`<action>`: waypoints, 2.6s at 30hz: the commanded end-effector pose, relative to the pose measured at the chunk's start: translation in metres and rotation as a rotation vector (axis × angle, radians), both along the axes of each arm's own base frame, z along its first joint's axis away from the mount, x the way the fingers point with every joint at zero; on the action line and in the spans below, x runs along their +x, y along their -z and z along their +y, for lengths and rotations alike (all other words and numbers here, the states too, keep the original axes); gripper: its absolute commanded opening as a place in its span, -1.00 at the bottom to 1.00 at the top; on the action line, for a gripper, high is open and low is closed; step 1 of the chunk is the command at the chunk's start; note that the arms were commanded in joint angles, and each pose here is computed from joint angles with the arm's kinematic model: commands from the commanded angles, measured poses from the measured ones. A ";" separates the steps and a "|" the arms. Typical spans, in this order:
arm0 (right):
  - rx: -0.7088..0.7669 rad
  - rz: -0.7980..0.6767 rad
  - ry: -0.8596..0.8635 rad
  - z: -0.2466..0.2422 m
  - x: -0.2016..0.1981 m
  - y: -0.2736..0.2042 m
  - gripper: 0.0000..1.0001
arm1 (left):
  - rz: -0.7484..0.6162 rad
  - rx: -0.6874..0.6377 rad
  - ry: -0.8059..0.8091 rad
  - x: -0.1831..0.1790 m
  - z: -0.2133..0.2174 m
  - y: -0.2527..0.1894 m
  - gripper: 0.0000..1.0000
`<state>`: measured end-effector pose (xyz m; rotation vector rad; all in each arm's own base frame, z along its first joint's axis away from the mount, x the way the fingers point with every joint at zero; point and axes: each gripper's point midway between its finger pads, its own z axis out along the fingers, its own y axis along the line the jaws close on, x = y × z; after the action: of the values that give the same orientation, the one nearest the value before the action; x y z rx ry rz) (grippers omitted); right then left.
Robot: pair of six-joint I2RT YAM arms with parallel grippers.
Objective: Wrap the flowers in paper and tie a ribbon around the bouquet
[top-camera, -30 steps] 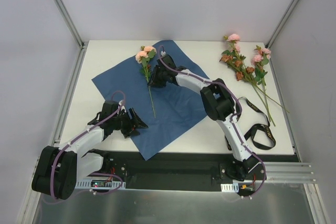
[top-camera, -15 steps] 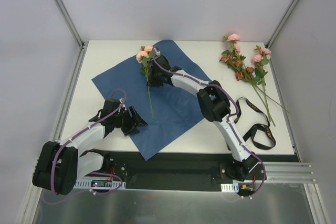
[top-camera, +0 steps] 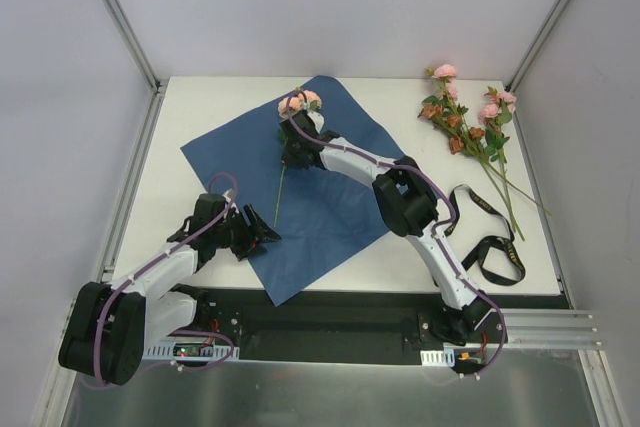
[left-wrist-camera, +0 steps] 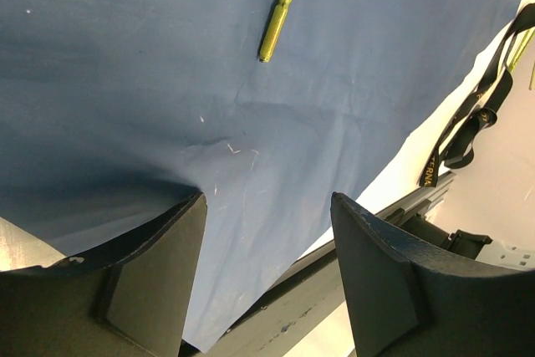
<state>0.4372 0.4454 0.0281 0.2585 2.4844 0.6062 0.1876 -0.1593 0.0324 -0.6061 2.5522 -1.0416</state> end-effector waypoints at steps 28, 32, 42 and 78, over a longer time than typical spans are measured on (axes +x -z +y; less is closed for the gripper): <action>-0.700 -0.162 -0.118 -0.439 -0.013 -0.150 0.29 | -0.345 -0.254 0.461 0.033 -0.084 -0.161 0.60; -0.691 -0.095 -0.046 -0.525 -0.010 -0.138 0.13 | -0.302 -0.325 0.597 0.026 -0.121 -0.178 0.60; -0.722 0.107 -0.175 -0.577 0.000 -0.061 0.05 | -0.217 -0.370 0.713 0.019 -0.140 -0.163 0.61; -1.036 -0.121 -0.188 -0.568 0.009 -0.131 -0.99 | -0.191 -0.291 0.647 0.022 -0.133 -0.153 0.59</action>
<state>0.4410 -0.1236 0.0751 -0.4679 2.5746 -0.4817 0.2156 -0.3011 0.1698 0.2697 2.5612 -1.6502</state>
